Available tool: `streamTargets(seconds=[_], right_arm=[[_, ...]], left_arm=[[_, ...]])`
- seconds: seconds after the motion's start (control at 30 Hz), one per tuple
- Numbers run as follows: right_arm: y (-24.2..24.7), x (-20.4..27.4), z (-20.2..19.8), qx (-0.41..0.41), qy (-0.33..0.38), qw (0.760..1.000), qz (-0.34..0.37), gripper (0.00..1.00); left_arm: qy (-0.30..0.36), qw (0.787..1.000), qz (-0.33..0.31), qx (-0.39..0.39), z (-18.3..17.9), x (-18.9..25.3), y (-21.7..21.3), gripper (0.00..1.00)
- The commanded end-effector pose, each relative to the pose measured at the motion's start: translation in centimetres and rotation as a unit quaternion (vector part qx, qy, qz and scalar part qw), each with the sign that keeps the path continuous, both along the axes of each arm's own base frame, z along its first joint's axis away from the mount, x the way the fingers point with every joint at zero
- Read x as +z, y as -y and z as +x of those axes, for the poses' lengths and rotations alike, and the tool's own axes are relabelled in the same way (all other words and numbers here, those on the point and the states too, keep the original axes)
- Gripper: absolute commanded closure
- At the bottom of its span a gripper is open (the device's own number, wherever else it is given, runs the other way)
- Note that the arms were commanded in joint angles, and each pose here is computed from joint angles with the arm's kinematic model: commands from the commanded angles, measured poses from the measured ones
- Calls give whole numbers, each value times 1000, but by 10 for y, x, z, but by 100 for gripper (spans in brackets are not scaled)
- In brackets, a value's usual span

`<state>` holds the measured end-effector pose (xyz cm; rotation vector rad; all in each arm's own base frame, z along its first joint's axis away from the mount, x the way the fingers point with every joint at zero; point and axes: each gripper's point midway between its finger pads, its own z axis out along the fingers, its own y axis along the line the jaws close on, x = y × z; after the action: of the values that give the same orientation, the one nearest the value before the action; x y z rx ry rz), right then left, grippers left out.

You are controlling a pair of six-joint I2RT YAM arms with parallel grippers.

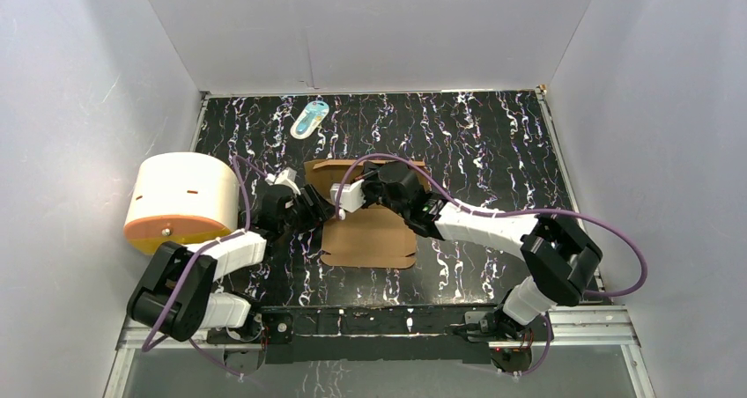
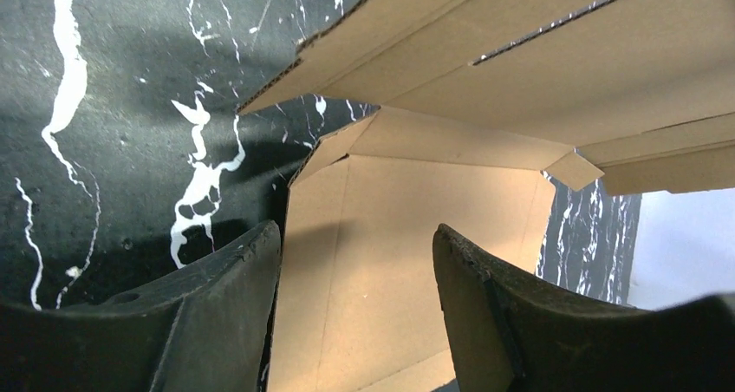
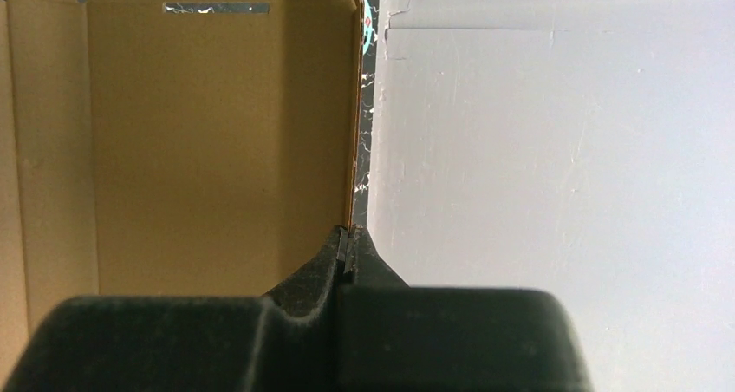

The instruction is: Fold the paper box

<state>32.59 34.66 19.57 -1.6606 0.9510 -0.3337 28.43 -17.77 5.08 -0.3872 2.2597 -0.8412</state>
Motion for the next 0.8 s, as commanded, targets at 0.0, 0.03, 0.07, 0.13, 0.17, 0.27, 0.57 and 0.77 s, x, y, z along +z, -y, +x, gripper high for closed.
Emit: streamTargets(seconds=[0.0,0.03,0.07,0.13,0.17,0.27,0.57,0.77], right_arm=[[-8,15,3,11,34,999,20,100],[-8,13,2,11,32,999,18,100],[-8,12,2,12,31,999,19,100],[-8,9,1,14,28,999,19,100],[-8,7,0,15,26,999,19,100],[-9,3,0,17,21,999,18,100],[-10,-11,-4,22,8,1000,15,100],[-9,-18,-8,22,2,1000,11,100]], left_arm=[[70,997,19,29,27,15,-7,38],[78,996,26,33,30,13,-9,38],[81,996,32,37,32,12,-11,38],[85,995,44,41,36,9,-14,38],[91,994,49,42,37,8,-16,38],[114,990,65,48,44,9,-20,38],[116,992,44,6,46,1,-1,43],[130,991,33,-16,39,5,12,56]])
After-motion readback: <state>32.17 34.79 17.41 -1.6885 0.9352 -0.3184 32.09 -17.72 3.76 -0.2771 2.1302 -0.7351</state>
